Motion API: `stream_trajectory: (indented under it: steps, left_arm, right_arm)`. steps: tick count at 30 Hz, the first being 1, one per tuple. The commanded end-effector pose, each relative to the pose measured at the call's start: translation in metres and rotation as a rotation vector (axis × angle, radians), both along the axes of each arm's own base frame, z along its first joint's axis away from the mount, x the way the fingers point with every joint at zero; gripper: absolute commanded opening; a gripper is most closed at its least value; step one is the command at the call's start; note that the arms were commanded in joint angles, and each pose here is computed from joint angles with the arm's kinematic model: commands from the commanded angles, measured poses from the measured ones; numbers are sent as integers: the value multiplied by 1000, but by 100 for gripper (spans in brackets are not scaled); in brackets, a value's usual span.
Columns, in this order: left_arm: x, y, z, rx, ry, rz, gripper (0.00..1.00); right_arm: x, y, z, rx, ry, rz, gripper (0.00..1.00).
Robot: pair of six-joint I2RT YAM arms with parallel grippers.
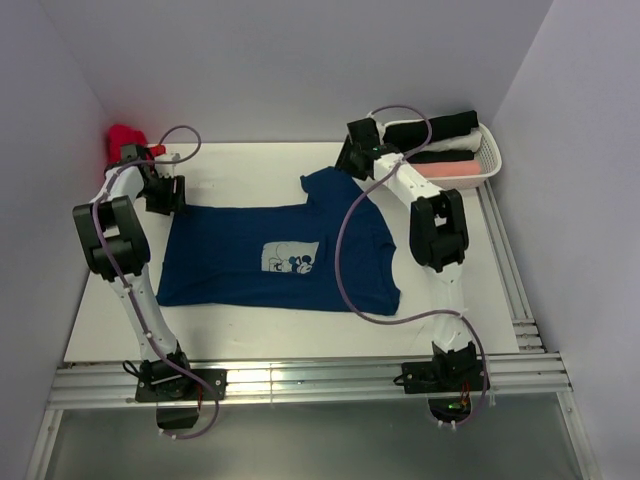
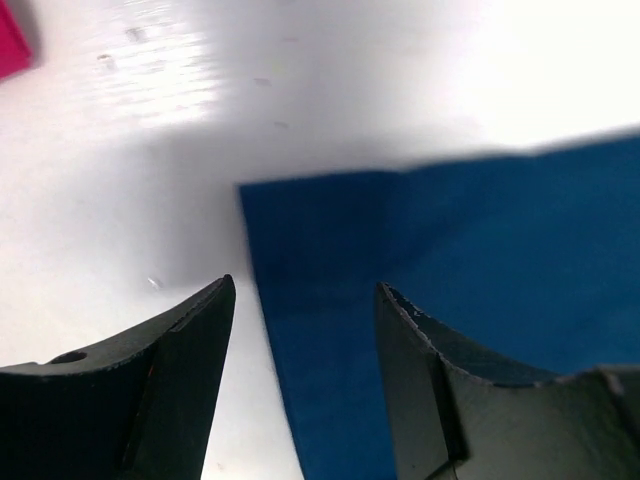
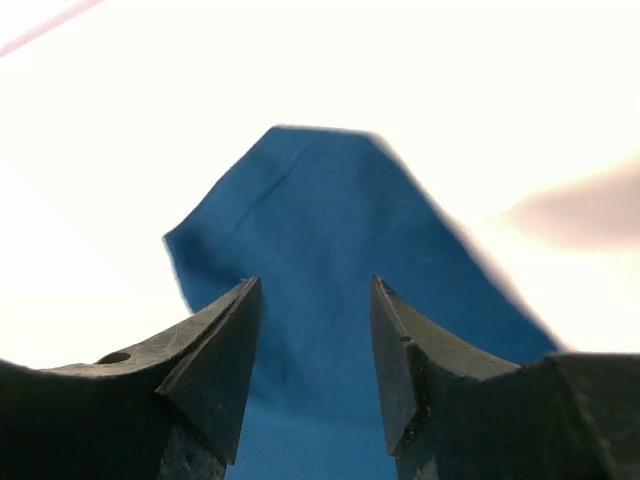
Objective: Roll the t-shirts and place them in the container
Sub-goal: Fold the tshirt
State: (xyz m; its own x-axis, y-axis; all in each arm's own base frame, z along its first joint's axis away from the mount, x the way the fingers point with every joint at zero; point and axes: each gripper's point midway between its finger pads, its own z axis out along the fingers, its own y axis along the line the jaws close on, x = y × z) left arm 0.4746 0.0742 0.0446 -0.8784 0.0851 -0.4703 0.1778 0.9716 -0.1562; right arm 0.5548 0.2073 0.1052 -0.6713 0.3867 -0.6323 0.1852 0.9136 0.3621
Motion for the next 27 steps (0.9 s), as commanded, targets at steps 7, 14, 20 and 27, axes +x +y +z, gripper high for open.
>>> stream_trajectory:
  steps: [7, 14, 20, 27]
  left_arm:
    - [30, 12, -4, 25, -54, 93, 63]
    - [30, 3, -10, 8, -40, 75, 63]
    - [31, 1, -13, 12, -28, 70, 61]
    - [30, -5, -14, 5, -18, 59, 59]
  right_arm:
    - [46, -11, -33, 96, 25, 0, 59]
    - [57, -19, -44, 97, 42, -18, 63]
    - [67, -20, -49, 70, 36, -11, 65]
    - [68, -15, -60, 85, 69, 29, 64]
